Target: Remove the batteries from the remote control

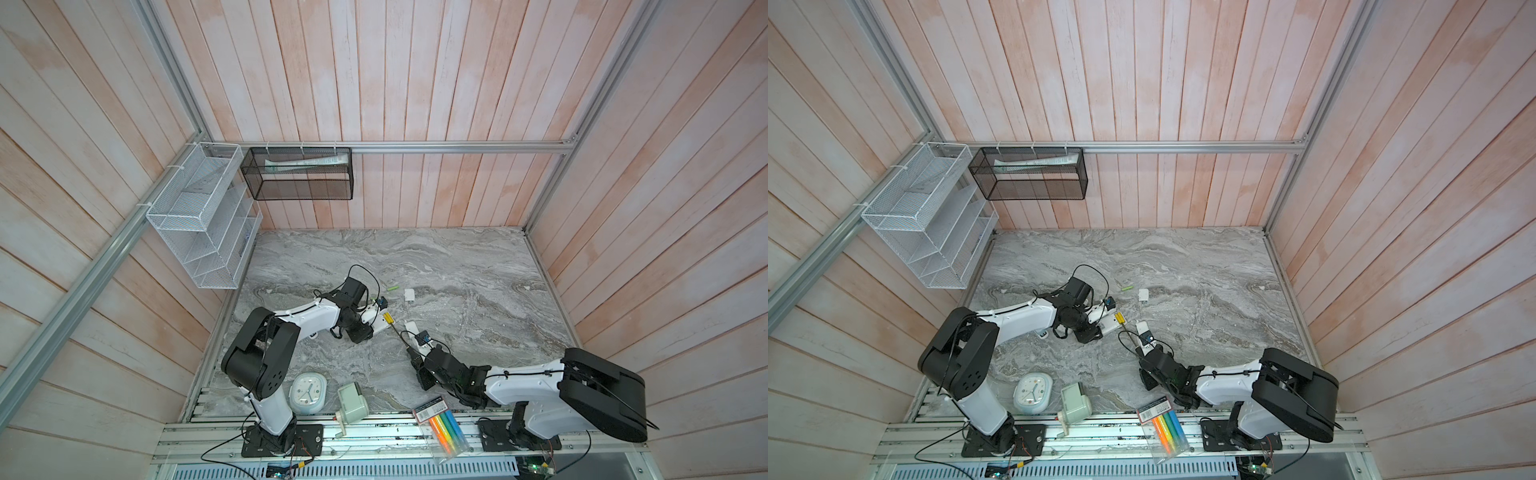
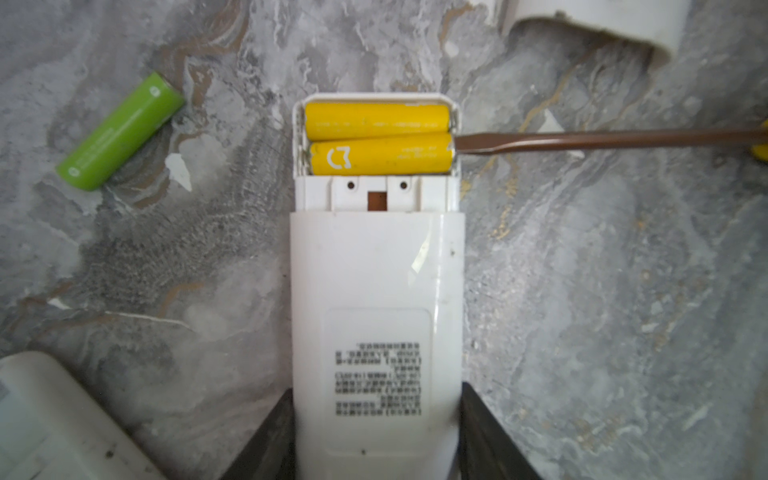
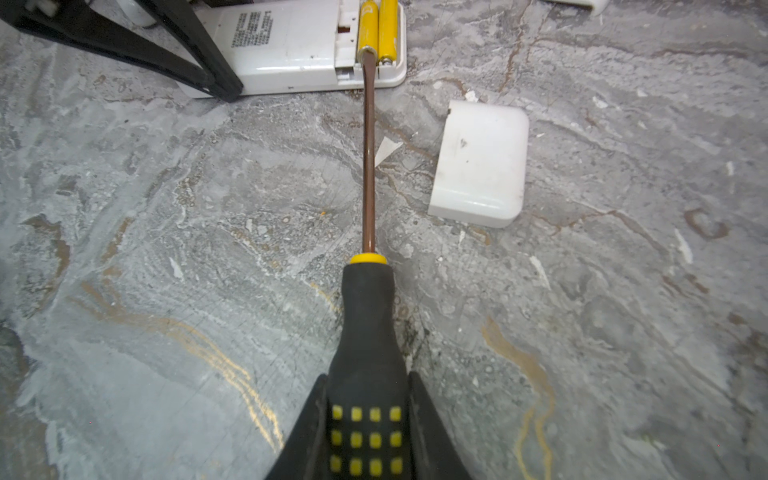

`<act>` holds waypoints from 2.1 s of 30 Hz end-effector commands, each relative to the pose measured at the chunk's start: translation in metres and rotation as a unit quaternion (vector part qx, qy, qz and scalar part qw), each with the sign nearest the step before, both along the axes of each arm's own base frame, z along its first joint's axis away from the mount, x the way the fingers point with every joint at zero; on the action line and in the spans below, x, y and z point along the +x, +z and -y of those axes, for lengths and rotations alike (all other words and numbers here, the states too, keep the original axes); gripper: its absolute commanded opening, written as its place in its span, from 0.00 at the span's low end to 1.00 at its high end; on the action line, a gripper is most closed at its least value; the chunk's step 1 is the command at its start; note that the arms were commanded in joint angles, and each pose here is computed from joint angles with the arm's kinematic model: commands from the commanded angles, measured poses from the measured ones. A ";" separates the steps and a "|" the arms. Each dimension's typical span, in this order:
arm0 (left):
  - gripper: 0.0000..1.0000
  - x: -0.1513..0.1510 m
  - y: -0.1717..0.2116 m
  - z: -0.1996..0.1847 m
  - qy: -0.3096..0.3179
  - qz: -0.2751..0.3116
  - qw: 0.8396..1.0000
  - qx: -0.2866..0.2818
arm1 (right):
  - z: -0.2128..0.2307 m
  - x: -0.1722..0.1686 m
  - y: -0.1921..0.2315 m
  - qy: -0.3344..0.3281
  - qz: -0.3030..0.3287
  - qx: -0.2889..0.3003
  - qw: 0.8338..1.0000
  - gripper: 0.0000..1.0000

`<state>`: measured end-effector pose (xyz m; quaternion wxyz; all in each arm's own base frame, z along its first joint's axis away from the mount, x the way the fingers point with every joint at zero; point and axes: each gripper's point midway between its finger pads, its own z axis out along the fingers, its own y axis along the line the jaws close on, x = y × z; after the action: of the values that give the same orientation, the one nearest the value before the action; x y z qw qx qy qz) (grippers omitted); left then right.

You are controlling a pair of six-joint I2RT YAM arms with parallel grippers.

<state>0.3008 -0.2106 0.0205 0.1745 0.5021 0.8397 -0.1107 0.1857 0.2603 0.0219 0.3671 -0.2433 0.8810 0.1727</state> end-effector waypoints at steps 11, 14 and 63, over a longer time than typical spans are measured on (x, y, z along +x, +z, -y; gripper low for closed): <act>0.49 -0.029 -0.014 -0.012 -0.006 -0.064 0.998 0.022 | -0.004 0.012 0.014 -0.021 0.026 0.016 0.999 0.00; 0.50 -0.028 -0.014 -0.013 -0.005 -0.063 0.998 0.023 | -0.004 0.009 0.013 -0.017 0.024 0.015 0.999 0.00; 0.49 -0.029 -0.015 -0.013 -0.004 -0.067 0.998 0.019 | -0.024 0.007 0.016 -0.009 0.025 0.018 0.999 0.00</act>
<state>0.3013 -0.2074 0.0205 0.1714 0.4985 0.8424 -0.1116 0.1846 0.2668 0.0217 0.3714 -0.2333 0.8836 0.1639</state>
